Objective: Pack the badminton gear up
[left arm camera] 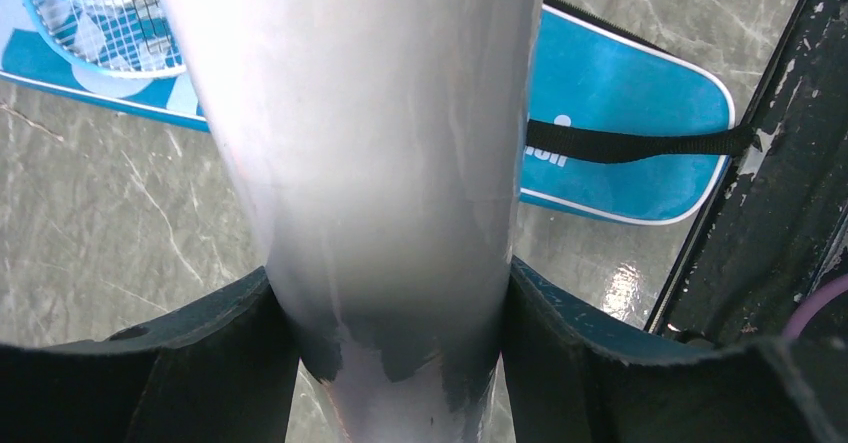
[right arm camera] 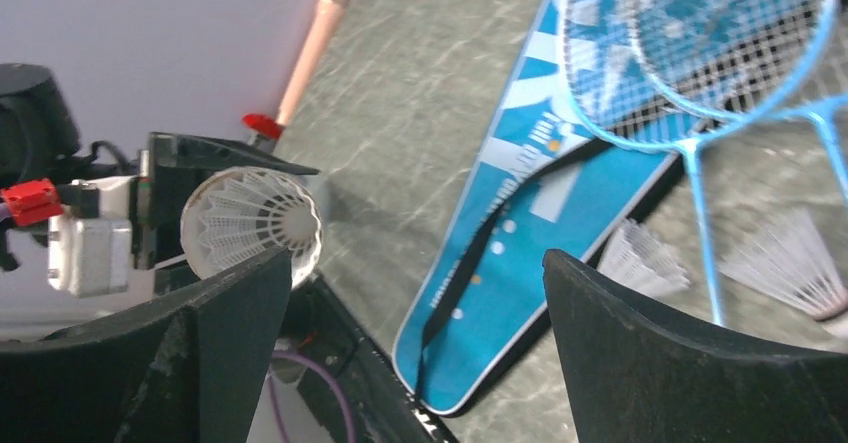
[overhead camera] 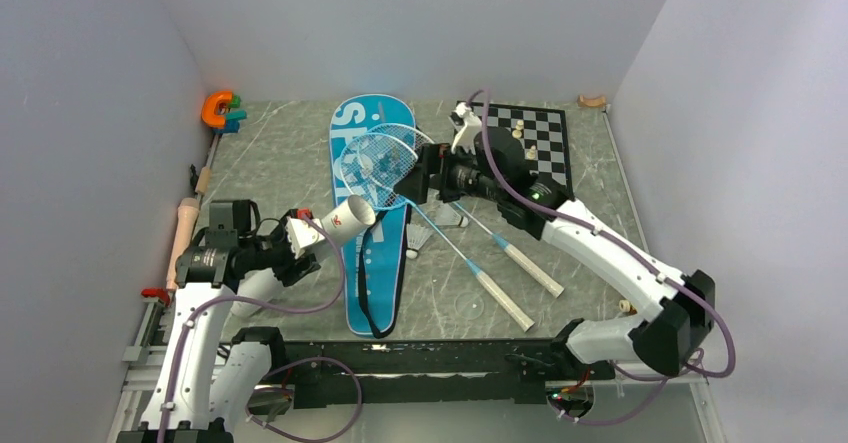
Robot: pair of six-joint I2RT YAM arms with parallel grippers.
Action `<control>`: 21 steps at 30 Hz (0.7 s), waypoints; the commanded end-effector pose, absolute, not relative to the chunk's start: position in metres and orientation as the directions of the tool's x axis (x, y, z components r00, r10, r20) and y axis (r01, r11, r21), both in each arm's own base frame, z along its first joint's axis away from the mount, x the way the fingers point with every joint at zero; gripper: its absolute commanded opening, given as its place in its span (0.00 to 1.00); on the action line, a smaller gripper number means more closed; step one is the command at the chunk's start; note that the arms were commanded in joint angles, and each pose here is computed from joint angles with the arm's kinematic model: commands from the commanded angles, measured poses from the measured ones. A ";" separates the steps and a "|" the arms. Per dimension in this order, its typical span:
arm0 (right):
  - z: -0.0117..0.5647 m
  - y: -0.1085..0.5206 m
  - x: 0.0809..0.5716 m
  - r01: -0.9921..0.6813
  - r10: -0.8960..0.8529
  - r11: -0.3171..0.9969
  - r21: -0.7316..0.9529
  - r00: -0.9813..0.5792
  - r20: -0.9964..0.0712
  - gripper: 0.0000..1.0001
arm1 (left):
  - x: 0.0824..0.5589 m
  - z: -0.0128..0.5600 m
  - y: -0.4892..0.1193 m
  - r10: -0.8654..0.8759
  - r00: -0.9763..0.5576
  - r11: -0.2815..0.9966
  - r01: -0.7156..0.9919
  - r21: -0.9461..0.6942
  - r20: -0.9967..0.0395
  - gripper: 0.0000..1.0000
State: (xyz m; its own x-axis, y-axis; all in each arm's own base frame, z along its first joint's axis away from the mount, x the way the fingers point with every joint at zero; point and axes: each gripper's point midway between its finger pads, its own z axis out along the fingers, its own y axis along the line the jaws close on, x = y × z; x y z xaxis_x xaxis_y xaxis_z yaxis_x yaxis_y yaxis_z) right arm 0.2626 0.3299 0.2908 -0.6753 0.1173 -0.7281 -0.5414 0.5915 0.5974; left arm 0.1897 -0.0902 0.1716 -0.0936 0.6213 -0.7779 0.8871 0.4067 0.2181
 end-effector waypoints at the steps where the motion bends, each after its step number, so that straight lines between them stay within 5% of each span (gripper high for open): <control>1: 0.244 0.298 0.265 -0.433 0.093 0.745 0.507 -0.686 -0.722 1.00 | 0.195 0.168 -0.089 0.610 -0.121 0.439 0.874 0.207 -0.783 0.46; 8: 0.146 0.289 0.249 -0.346 -0.055 0.888 0.304 -0.734 -0.677 0.96 | 0.193 0.160 -0.088 0.611 -0.146 0.449 0.874 0.188 -0.778 0.47; 21: 0.144 0.319 0.318 -0.439 -0.058 0.822 0.364 -0.700 -0.712 0.90 | 0.180 0.160 -0.089 0.618 -0.145 0.431 0.884 0.179 -0.773 0.47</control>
State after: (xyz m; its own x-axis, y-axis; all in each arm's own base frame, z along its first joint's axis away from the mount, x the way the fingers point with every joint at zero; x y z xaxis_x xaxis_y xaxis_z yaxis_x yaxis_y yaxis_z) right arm 0.2911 0.2893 0.1262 -0.7567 -0.0437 -0.6523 -0.3342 0.8834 0.3285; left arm 0.1847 -0.0844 0.1560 -0.1575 0.6289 -0.7613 0.8766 0.4440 0.1854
